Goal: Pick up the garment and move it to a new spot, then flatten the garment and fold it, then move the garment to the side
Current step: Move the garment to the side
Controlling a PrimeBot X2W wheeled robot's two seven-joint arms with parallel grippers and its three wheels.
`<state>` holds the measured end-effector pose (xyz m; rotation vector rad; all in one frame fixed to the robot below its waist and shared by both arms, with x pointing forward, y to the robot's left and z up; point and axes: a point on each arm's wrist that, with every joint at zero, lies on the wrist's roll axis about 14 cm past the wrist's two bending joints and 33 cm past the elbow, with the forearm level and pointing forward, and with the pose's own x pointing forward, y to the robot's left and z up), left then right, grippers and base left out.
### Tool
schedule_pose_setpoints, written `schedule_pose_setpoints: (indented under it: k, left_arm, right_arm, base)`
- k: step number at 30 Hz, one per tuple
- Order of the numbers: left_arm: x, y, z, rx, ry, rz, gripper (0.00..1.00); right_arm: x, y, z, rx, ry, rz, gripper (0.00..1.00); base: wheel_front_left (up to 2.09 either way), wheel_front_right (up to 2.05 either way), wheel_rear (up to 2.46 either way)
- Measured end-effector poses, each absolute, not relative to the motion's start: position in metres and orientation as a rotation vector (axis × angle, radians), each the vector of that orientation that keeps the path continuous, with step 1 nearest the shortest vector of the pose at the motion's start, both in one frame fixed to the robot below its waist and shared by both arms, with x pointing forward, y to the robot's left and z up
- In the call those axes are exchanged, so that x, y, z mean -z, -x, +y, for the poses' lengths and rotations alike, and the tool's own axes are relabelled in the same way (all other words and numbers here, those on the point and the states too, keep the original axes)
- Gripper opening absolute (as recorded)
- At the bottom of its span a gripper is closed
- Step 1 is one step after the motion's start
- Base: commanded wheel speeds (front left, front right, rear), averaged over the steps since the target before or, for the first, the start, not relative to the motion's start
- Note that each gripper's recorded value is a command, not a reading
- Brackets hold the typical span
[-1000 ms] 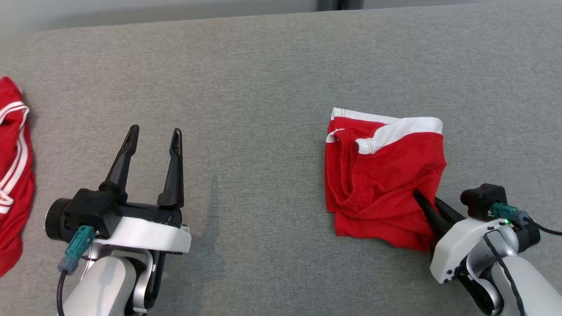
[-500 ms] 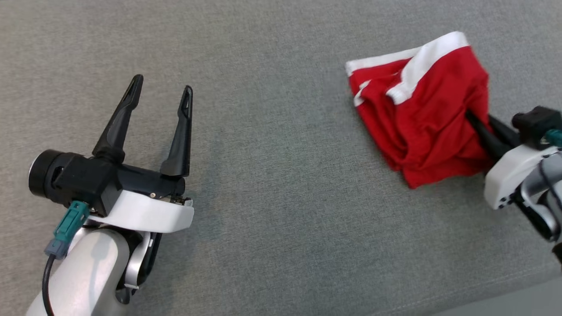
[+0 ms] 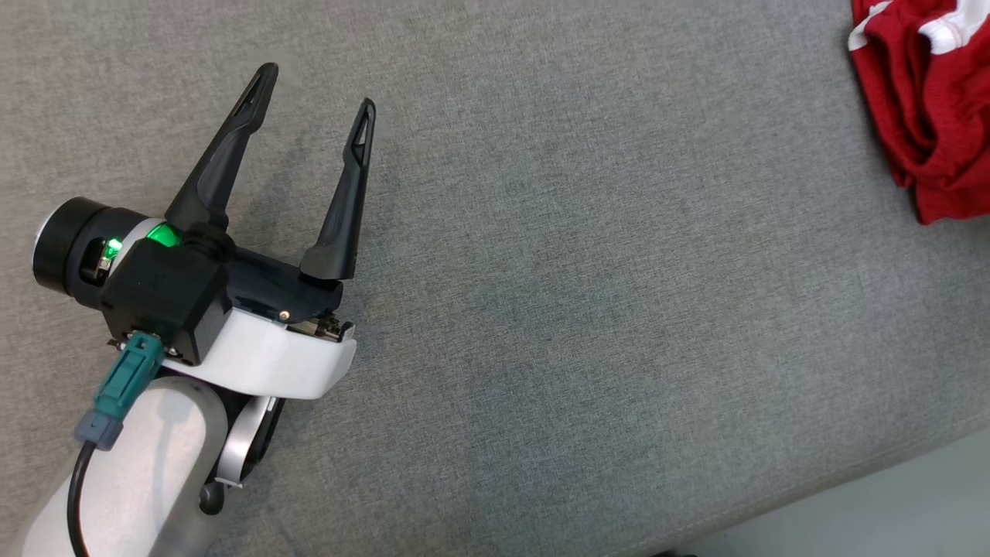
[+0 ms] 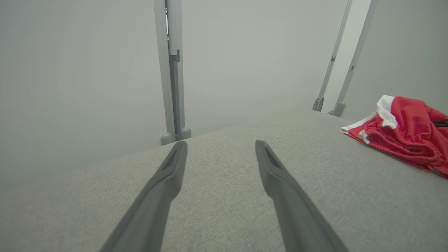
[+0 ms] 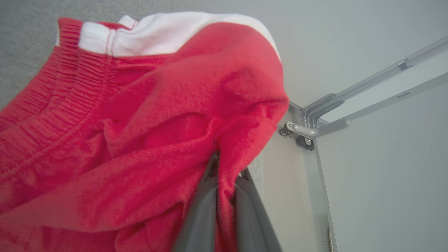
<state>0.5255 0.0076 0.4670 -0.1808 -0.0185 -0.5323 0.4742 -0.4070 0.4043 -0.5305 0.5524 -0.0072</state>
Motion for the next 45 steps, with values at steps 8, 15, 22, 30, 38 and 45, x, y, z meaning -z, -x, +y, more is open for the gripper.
schedule_pose_setpoints:
  k: [8, 15, 22, 30, 38, 45]
  left_arm:
    - [-0.454, -0.528, 0.002, 0.552, 0.186, 0.006, 1.00]
    - [-0.462, -0.525, 0.001, 0.551, 0.187, -0.008, 1.00]
    - [-0.477, -0.517, 0.015, 0.491, 0.199, -0.029, 1.00]
    - [-0.495, -0.499, 0.062, 0.328, 0.193, -0.046, 1.00]
    - [-0.512, -0.469, 0.116, 0.160, 0.177, -0.065, 1.00]
    - [-0.528, -0.442, 0.158, 0.065, 0.170, -0.084, 1.00]
  right_arm:
    - [-0.394, -0.479, -0.419, 0.047, 0.531, 0.573, 1.00]
    - [-0.408, -0.481, -0.430, 0.131, 0.482, 0.514, 1.00]
    - [-0.451, -0.491, -0.418, 0.184, 0.361, 0.320, 1.00]
    - [-0.470, -0.476, -0.364, 0.166, 0.170, 0.129, 1.00]
    - [-0.486, -0.468, -0.279, 0.051, 0.025, 0.024, 1.00]
    - [-0.510, -0.458, -0.222, -0.051, -0.028, -0.019, 1.00]
  base:
    - [0.00, 0.00, 0.00]
    - [0.00, 0.00, 0.00]
    - [0.00, 0.00, 0.00]
    - [0.00, 0.00, 0.00]
    - [0.00, 0.00, 0.00]
    - [0.00, 0.00, 0.00]
